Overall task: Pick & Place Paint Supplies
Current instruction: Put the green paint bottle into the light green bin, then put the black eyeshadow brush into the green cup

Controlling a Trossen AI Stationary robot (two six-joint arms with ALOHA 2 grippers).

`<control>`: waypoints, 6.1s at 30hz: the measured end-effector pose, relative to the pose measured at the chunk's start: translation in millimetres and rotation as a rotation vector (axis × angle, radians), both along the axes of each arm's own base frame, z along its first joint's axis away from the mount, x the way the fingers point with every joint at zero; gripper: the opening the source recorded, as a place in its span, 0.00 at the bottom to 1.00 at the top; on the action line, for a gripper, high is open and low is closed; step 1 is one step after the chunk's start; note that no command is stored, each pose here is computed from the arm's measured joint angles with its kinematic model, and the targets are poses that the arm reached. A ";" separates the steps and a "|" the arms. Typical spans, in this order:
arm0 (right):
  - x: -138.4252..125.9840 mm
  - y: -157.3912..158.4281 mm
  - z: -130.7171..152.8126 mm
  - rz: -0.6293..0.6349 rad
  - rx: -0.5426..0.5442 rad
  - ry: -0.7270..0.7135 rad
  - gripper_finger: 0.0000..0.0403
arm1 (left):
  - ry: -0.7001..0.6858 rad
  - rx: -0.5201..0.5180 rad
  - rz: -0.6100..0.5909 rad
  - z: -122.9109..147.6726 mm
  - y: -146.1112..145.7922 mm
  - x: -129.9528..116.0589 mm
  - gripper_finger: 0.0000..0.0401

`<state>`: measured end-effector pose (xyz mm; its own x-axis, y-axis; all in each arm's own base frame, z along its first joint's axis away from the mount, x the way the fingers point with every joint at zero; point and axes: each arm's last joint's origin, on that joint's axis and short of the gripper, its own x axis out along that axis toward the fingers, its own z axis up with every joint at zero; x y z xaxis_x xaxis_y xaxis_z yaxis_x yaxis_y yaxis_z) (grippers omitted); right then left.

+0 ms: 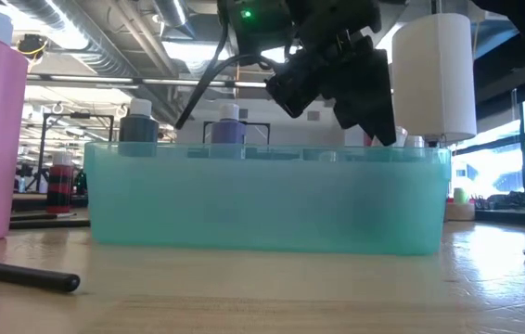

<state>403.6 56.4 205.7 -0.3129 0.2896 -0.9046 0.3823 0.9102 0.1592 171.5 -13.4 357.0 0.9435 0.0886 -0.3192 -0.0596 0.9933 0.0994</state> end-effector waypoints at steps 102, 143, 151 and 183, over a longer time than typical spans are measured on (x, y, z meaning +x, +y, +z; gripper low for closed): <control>4.7 36.0 111.1 0.056 0.101 -0.408 0.76 | -0.004 -0.056 -0.003 -9.1 2.9 -31.5 0.01; -224.8 109.1 205.9 -0.546 -0.296 -0.725 0.76 | -0.165 0.020 -0.103 8.4 3.5 -53.5 0.02; -258.0 85.6 120.2 -0.921 -0.340 -0.335 0.76 | -0.044 0.107 0.040 -2.3 10.4 -56.1 0.01; -224.2 48.7 47.5 -1.077 -0.416 -0.130 0.76 | 0.304 0.119 0.171 -32.3 27.6 -55.4 0.01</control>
<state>179.4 105.1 253.2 0.0162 0.0222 -0.9996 0.9932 0.1151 0.0186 116.1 14.1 324.7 0.7752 0.2904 -0.5611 -0.1741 0.9519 0.2521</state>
